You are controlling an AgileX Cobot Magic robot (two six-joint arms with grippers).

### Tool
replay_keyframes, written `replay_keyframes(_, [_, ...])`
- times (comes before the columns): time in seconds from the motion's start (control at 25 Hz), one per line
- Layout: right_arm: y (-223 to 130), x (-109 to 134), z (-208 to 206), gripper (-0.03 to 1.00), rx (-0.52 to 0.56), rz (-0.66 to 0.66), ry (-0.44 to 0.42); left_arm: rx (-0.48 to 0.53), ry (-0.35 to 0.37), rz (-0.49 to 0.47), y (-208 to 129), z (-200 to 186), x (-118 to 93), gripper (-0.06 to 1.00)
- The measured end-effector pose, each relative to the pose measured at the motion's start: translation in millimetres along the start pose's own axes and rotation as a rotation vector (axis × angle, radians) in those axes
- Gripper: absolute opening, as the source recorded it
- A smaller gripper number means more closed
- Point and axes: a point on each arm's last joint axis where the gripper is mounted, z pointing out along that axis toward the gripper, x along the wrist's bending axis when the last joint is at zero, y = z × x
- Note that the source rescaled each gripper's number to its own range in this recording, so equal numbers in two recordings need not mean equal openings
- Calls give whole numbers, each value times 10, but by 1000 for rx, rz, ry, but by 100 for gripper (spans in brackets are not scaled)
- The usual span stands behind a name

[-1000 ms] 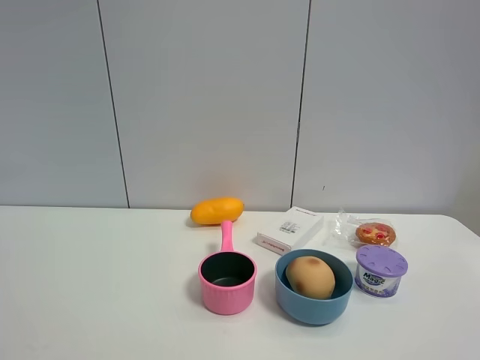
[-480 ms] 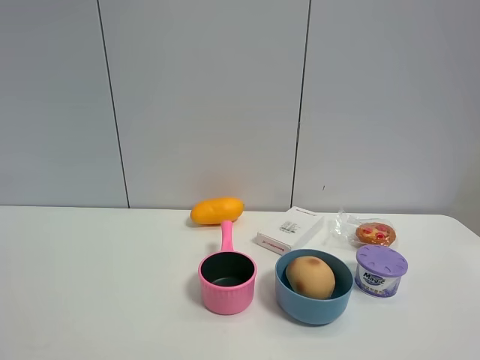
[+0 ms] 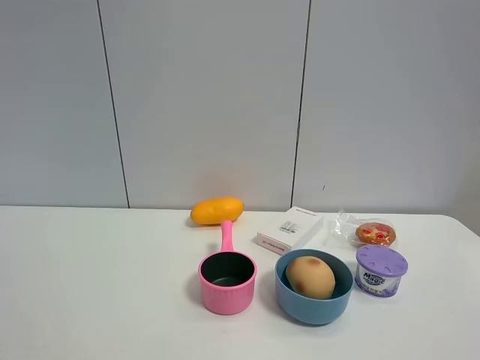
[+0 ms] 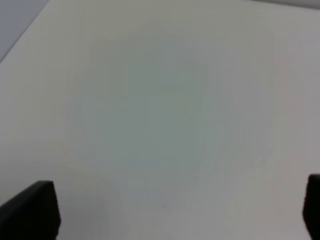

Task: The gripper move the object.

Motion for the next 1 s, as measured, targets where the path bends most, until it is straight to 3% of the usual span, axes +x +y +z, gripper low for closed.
replay_keyframes(1.0, [0,0,0,100,0,0,0,1,-32,27,-1,1,-17,99])
